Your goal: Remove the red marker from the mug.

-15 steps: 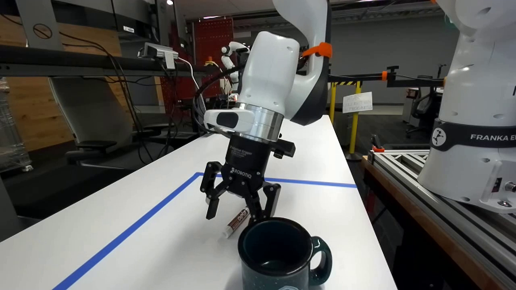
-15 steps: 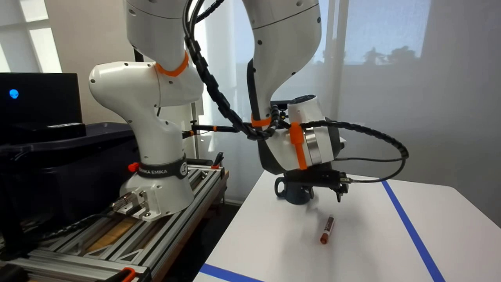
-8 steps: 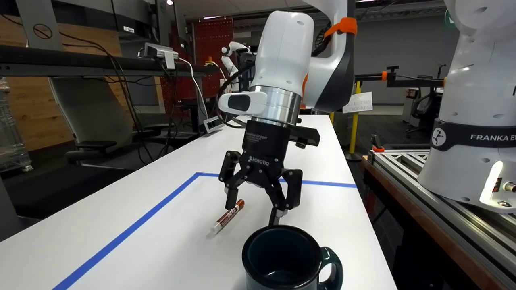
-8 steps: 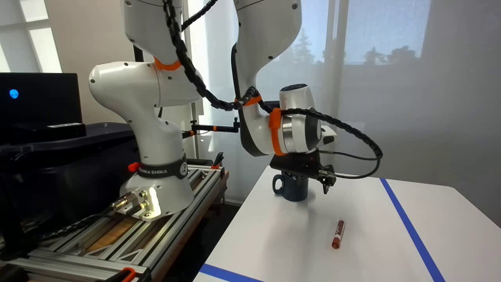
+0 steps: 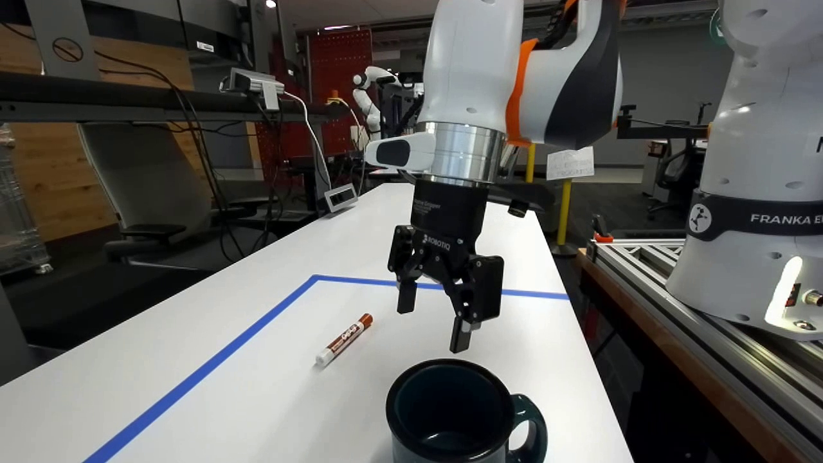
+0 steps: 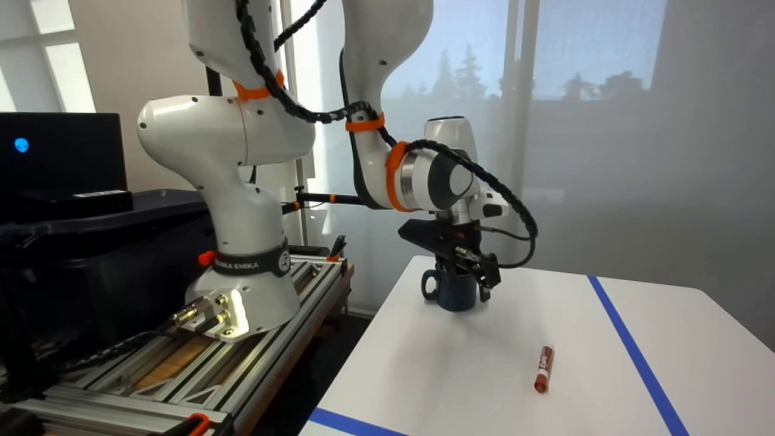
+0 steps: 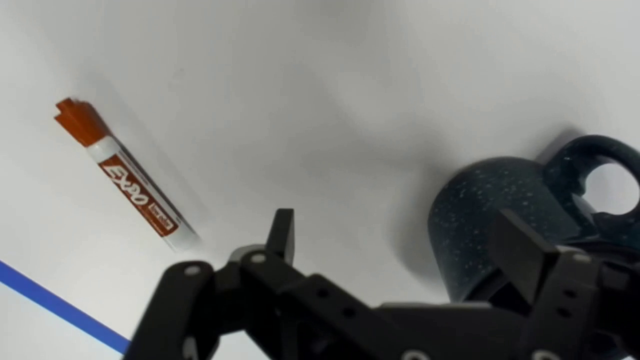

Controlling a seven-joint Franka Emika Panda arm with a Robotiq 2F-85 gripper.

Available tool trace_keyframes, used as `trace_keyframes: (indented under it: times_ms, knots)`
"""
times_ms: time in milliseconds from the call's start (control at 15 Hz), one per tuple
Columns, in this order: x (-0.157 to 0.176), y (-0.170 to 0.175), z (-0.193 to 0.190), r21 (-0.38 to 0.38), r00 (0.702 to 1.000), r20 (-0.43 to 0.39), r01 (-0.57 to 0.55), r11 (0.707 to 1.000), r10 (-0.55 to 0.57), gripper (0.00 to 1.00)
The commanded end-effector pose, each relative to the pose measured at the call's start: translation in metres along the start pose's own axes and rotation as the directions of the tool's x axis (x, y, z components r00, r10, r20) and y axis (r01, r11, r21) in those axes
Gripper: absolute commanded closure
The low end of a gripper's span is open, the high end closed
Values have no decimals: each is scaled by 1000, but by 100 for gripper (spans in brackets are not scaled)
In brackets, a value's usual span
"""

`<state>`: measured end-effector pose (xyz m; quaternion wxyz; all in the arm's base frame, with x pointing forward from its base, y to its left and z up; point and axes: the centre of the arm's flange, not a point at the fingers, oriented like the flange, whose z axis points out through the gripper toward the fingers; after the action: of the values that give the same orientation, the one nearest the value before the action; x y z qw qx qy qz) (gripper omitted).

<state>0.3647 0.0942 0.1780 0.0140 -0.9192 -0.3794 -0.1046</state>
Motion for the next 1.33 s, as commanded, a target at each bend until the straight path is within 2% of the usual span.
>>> trace_keyframes:
  times_ms: [0, 267, 533, 667, 733, 1267]
  knots:
    - [5, 1, -49, -73, 990, 83, -109, 991, 115, 0]
    - [8, 8, -55, -171, 956, 122, -245, 954, 268, 0]
    - [10, 11, -60, -233, 910, 151, -346, 909, 386, 0]
    - [11, 15, -62, -268, 873, 134, -424, 865, 470, 0]
    - [13, 20, -30, -200, 905, 132, -376, 905, 405, 0]
    - [12, 20, -29, -197, 901, 135, -383, 902, 412, 0]
